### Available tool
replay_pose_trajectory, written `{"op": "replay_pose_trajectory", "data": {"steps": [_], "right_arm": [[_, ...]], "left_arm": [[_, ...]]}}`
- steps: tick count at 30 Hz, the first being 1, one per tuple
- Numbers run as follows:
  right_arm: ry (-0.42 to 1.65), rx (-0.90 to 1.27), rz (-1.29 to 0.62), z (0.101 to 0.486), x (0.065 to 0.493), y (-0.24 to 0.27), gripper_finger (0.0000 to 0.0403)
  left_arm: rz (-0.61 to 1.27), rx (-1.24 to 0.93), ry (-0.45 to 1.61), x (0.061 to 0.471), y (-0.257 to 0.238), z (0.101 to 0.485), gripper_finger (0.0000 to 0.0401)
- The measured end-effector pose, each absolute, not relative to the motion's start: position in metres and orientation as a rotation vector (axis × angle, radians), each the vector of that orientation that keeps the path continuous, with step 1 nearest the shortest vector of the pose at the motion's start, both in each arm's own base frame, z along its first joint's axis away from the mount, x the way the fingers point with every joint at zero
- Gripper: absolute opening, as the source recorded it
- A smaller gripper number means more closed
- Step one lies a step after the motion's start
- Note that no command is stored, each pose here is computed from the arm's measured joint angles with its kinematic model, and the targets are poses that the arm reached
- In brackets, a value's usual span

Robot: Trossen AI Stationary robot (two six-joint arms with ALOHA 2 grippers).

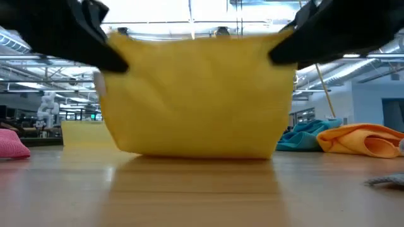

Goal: Fold microfiber towels
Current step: Fold the yellow microfiber cloth

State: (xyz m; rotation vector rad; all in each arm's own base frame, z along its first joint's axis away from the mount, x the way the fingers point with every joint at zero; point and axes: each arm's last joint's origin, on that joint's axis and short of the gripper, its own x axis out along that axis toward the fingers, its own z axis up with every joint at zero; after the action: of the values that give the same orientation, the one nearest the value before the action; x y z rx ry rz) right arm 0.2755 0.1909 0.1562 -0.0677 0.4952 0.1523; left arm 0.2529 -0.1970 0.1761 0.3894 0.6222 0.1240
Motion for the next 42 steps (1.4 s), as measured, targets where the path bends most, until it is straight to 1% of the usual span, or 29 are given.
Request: {"op": "replay_pose_trajectory", "data": {"steps": [4, 7, 10, 14, 18, 21, 23, 27, 30, 33, 36, 42], "right_arm": [[0.543, -0.135, 0.176, 0.151, 0.276, 0.187, 0.0002], [0.579, -0.181, 0.172, 0.141, 0.278, 0.184, 0.0014], [0.618, -0.194, 0.170, 0.136, 0.278, 0.182, 0.0045], [0.602, -0.182, 0.160, 0.139, 0.278, 0.181, 0.0102], [0.593, -0.131, 0.131, 0.138, 0.279, 0.182, 0.0152], [0.586, -0.152, 0.159, 0.132, 0.276, 0.191, 0.0179], [0.559, -0.169, 0.190, 0.127, 0.276, 0.199, 0.0190], [0.524, -0.178, 0.197, 0.115, 0.278, 0.205, 0.0202], [0.516, -0.210, 0.107, 0.108, 0.281, 0.203, 0.0205], [0.502, -0.225, 0.050, 0.107, 0.282, 0.200, 0.0205], [0.480, -0.204, 0.043, 0.110, 0.285, 0.198, 0.0206], [0.474, -0.109, 0.051, 0.112, 0.293, 0.191, 0.0215]], "left_arm": [[0.106, 0.380, 0.609, 0.248, -0.201, 0.181, 0.0018], [0.113, 0.368, 0.626, 0.248, -0.200, 0.178, 0.0007], [0.133, 0.372, 0.666, 0.248, -0.197, 0.170, 0.0011], [0.168, 0.347, 0.678, 0.249, -0.193, 0.169, 0.0023], [0.181, 0.335, 0.679, 0.251, -0.191, 0.169, 0.0014], [0.188, 0.332, 0.679, 0.252, -0.189, 0.169, 0.0006], [0.205, 0.319, 0.676, 0.253, -0.187, 0.169, 0.0011], [0.297, 0.250, 0.650, 0.259, -0.178, 0.169, 0.0019], [0.373, 0.167, 0.638, 0.267, -0.165, 0.169, 0.0007], [0.409, 0.147, 0.641, 0.273, -0.156, 0.169, 0.0010], [0.426, 0.145, 0.645, 0.276, -0.150, 0.169, 0.0018], [0.490, 0.120, 0.636, 0.284, -0.135, 0.170, 0.0007]]}}
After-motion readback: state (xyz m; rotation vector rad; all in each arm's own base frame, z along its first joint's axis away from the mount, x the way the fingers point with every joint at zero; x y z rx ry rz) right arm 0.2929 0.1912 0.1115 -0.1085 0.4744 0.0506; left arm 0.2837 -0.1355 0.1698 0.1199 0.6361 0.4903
